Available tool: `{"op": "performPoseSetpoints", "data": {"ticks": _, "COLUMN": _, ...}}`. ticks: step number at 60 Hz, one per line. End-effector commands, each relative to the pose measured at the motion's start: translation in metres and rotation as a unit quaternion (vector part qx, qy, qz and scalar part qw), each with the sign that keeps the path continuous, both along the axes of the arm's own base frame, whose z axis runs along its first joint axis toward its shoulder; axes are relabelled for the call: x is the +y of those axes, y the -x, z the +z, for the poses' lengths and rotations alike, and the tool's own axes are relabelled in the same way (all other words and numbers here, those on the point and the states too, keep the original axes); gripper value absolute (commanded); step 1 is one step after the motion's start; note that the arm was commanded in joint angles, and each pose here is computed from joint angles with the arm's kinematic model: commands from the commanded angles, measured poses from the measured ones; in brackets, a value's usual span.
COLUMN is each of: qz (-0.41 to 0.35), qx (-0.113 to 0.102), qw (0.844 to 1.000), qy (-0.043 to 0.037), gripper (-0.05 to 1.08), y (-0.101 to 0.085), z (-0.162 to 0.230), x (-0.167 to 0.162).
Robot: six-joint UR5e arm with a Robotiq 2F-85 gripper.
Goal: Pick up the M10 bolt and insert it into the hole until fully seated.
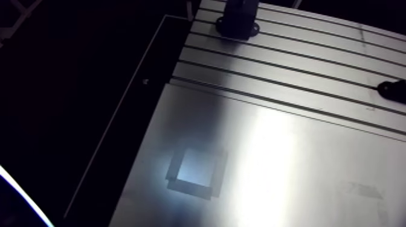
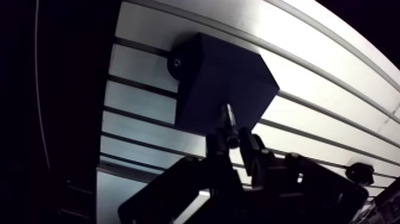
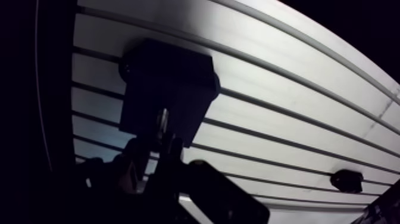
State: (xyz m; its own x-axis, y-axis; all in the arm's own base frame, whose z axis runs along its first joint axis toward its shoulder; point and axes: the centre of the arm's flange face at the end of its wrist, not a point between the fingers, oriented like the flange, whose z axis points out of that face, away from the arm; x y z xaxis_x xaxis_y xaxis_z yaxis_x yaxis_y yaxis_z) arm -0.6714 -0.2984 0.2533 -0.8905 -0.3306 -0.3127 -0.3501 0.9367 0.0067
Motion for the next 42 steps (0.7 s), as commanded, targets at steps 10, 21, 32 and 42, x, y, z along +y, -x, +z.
{"op": "performPoseSetpoints", "data": {"ticks": 10, "qz": 0.0, "qx": -0.005, "qw": 1.0, "qy": -0.0034, "gripper": 1.07, "y": -0.002, "z": -0.007, "x": 0.002}}
{"op": "performPoseSetpoints", "data": {"ticks": 21, "qz": 0.001, "qx": 0.0, "qw": 1.0, "qy": -0.0014, "gripper": 0.03, "y": -0.001, "z": -0.007, "x": 0.001}}
{"op": "performPoseSetpoints", "data": {"ticks": 32, "qz": 0.0, "qx": 0.004, "qw": 1.0, "qy": 0.0011, "gripper": 0.0, "y": -0.001, "z": -0.002, "x": 0.001}}
{"op": "performPoseSetpoints", "data": {"ticks": 42, "qz": 0.001, "qx": 0.019, "qw": 1.0, "qy": 0.0037, "gripper": 0.0, "y": -0.001, "z": 0.019, "x": 0.001}}
